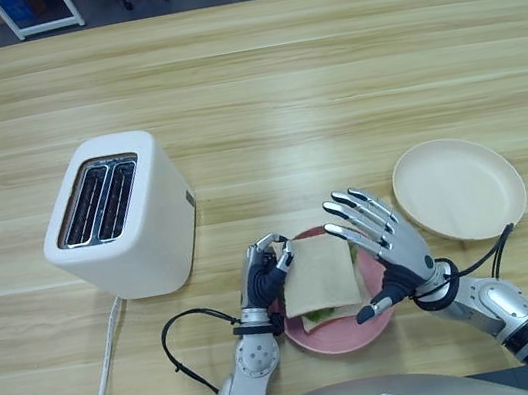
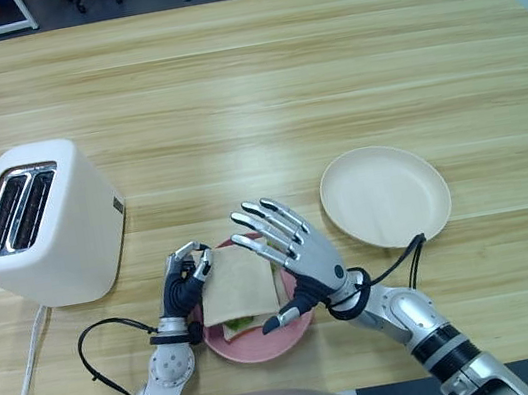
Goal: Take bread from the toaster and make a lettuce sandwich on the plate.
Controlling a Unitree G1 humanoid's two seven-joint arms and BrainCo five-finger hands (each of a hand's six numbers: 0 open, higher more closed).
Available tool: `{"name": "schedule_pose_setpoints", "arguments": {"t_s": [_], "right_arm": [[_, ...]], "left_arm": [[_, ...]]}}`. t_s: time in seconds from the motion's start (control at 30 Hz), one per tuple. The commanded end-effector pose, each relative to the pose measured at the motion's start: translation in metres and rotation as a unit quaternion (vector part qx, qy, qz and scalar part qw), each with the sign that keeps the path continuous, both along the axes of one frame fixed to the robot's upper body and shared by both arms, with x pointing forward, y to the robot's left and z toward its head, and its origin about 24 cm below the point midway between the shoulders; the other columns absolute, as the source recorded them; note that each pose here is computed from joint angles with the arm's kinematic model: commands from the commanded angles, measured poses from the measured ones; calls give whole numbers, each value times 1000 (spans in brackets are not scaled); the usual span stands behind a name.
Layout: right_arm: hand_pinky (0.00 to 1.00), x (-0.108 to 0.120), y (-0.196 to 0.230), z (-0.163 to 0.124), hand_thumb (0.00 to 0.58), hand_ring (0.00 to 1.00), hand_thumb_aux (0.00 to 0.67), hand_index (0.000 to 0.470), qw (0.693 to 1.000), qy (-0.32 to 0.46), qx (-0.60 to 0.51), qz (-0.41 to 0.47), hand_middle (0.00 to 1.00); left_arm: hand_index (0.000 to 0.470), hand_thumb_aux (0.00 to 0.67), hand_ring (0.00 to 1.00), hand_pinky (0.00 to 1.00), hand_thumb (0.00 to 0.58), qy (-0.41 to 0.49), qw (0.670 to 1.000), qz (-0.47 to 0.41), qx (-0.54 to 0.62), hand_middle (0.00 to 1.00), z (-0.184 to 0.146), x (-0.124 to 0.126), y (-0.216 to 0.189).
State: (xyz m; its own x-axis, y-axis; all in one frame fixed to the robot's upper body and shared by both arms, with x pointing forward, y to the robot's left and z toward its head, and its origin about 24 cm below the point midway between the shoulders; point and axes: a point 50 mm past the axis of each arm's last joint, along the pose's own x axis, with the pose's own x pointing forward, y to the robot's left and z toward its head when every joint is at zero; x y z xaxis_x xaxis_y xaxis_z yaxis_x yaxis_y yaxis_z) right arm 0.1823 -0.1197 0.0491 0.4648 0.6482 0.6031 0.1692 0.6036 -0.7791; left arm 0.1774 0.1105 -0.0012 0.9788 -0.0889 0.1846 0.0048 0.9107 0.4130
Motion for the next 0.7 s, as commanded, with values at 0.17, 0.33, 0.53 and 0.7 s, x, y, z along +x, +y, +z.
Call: {"name": "schedule_pose_setpoints", "arguments": {"t_s": [0.17,0.33,0.53,0.7], "right_arm": [[0,-38,3,-20,0,0,0,0,963,210,-79,146,0],[0,-46,-12,-30,0,0,0,0,936,270,-162,158,0],[0,-32,-24,-19,0,0,0,0,950,241,-166,107,0],[0,-31,-26,-6,0,0,0,0,961,211,-143,106,0]], "left_arm": [[470,670,1000,1000,580,-22,997,29,62,1000,-6,4,6],[470,670,1000,1000,580,-39,996,23,79,1000,-3,5,2],[470,670,1000,1000,580,-62,992,-46,95,1000,-1,-3,-12],[470,670,1000,1000,580,-74,990,-66,104,1000,0,-4,-11]]}}
